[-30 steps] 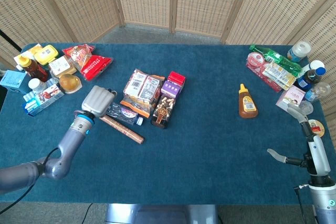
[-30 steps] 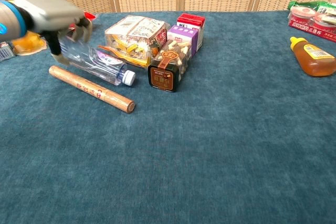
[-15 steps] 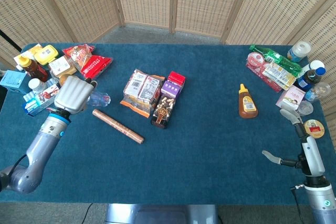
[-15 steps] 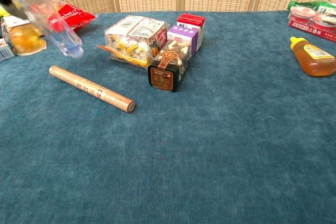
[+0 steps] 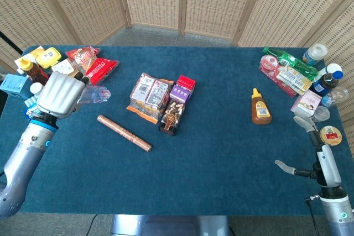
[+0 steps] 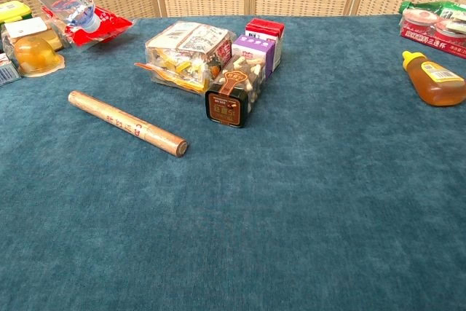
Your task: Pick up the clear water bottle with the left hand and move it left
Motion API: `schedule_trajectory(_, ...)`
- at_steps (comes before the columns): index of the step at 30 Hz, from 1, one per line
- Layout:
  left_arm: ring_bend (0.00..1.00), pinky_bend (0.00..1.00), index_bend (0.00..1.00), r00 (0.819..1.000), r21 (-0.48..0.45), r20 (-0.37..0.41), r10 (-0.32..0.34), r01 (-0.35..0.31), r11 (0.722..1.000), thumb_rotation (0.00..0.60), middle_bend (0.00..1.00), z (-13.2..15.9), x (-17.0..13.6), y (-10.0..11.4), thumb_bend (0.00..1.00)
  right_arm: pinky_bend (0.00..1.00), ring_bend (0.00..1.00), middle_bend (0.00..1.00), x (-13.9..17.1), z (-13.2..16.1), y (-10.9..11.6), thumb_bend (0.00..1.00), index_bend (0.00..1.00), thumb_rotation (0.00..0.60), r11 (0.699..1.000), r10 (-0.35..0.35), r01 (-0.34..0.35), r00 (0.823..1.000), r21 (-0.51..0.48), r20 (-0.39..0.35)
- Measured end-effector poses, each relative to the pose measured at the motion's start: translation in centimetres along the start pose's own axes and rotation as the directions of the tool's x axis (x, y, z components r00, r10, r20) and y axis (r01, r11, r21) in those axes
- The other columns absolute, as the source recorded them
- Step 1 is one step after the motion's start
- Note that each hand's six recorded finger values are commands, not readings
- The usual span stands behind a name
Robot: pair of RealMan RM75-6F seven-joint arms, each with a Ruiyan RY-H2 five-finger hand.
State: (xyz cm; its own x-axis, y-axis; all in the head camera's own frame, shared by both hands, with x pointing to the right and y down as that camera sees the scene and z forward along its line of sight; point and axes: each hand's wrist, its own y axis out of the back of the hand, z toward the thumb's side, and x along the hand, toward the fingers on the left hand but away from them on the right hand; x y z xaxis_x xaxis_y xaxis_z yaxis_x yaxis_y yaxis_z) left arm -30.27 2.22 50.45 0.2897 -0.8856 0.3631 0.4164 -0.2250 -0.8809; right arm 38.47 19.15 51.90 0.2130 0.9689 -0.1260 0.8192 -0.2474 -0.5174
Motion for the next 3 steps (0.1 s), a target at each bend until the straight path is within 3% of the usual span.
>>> schedule_trajectory(3,0.85,0.82,0.71,1.000,-0.001,-0.002,-0.001,0.001,1.000,0.600,0.90,-0.08,-0.01,0.04,0.03,0.00,0.00,0.10,-0.05,0.00,0.02,0.00,0.12,0.600,1.000,-0.001,0.001,1.000,0.000,0.000)
